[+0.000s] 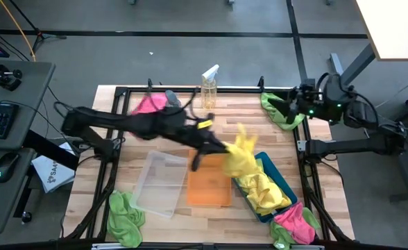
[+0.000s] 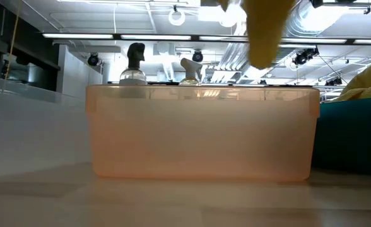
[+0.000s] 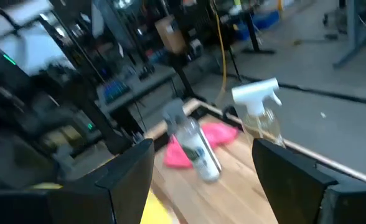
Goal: Sort microfiber towel by color & place in baskets
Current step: Put the yellow microfiber cloth into the blue bin
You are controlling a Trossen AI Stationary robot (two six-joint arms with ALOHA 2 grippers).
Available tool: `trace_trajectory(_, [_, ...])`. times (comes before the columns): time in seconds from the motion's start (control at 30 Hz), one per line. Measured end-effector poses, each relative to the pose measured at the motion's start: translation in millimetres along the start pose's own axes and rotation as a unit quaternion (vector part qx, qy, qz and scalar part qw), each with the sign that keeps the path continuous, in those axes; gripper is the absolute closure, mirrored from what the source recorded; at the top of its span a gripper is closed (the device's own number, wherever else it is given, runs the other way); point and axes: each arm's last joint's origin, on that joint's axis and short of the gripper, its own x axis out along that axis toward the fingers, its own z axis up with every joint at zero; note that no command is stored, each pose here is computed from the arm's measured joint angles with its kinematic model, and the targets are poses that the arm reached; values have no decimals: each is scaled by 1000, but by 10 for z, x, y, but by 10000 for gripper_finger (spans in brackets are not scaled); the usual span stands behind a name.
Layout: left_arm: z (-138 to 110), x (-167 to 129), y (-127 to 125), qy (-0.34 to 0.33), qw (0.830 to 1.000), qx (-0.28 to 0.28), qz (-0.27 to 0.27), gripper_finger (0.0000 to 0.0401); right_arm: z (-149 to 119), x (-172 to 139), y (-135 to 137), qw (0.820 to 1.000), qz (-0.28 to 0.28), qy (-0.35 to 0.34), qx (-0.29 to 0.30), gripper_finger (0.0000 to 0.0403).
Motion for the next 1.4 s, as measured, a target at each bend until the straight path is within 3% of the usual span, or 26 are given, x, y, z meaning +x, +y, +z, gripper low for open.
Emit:
trace_trajectory(0.2, [-402,675,238,-86,995,-15,-40,401,24,-101,-21,1000,1,-15,5,135])
trace_trajectory(0.47, [-1077,1262,291,-159,976,-129,-75,401,37,-176,-43,1000,-6,-27,10,135])
trace_trajectory(0.8, [-1801,1591,228,-90,978,-176,-63,401,30,-174,-60,999,-28,-30,7,135])
trace_trajectory(1.03, [-2135,1693,192,-44,979,-197,-23,399,-12,-170,-85,999,-47,-12,14,135])
trace_trajectory(1.2, [-2211,1699,189,16,988,-151,7,360,-33,-171,-95,999,-53,-1,10,135])
trace_trajectory(1.4, [-2022,1791,182,74,987,-143,-11,276,-35,-170,-93,999,-47,2,10,135])
